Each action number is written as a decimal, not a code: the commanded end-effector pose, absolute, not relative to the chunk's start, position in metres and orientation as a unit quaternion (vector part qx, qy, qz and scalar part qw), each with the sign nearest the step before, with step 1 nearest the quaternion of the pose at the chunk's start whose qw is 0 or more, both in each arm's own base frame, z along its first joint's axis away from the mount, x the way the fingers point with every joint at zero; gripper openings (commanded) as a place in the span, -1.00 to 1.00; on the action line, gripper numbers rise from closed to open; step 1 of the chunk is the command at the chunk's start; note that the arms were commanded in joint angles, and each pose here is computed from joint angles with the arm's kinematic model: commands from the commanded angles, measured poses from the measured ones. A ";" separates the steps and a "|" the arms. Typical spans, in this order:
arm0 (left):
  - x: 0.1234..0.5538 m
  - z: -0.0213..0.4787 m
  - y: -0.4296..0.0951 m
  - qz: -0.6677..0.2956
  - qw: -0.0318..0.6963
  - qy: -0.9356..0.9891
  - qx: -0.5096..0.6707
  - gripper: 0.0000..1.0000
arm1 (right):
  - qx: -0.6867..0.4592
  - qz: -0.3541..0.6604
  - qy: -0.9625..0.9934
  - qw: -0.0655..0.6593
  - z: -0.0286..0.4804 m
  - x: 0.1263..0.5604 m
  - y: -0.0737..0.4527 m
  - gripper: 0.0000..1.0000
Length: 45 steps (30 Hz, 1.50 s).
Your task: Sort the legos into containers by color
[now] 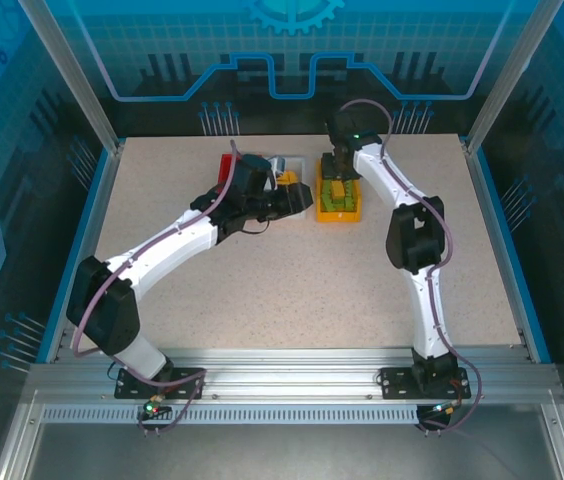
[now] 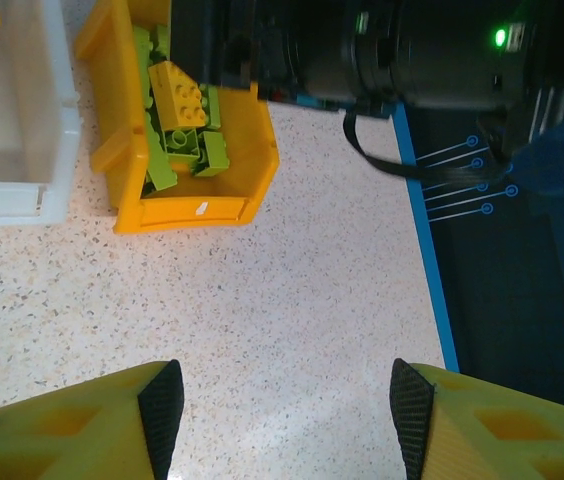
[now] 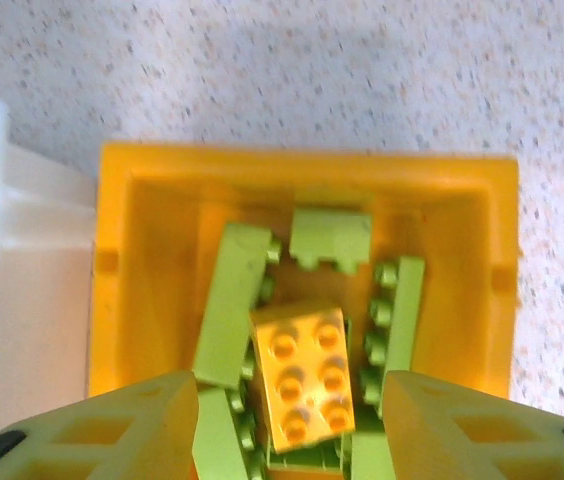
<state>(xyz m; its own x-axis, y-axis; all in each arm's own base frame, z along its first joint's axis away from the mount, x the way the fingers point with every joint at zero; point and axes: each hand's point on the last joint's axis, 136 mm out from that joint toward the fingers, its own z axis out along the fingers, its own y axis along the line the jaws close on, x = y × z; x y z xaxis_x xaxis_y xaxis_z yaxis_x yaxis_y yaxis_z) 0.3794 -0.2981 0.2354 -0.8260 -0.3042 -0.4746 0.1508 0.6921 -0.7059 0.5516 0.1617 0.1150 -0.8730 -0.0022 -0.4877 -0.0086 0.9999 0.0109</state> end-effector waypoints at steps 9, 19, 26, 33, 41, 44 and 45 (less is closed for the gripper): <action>0.372 0.240 -0.297 -0.392 0.297 0.870 -0.032 0.21 | -0.023 -0.010 0.982 0.186 0.067 0.544 0.160 0.01; 0.372 0.243 -0.298 -0.394 0.299 0.868 -0.030 0.20 | -0.027 -0.027 0.985 0.169 0.045 0.544 0.156 -0.25; 0.373 0.241 -0.299 -0.394 0.298 0.869 -0.030 0.20 | -0.022 -0.025 0.977 0.210 0.077 0.547 0.160 -0.52; 0.372 0.236 -0.294 -0.385 0.300 0.872 -0.036 0.20 | -0.017 -0.024 0.955 0.295 0.162 0.538 0.167 -0.57; 0.371 0.232 -0.263 -0.326 0.329 0.883 -0.076 0.19 | -0.073 0.030 0.948 0.309 0.177 0.512 0.229 -0.57; 0.368 0.231 -0.244 -0.301 0.344 0.884 -0.099 0.20 | -0.100 0.036 0.948 0.302 0.165 0.508 0.264 -0.56; 0.367 0.232 -0.238 -0.297 0.350 0.882 -0.104 0.20 | -0.106 0.037 0.948 0.298 0.160 0.508 0.273 -0.56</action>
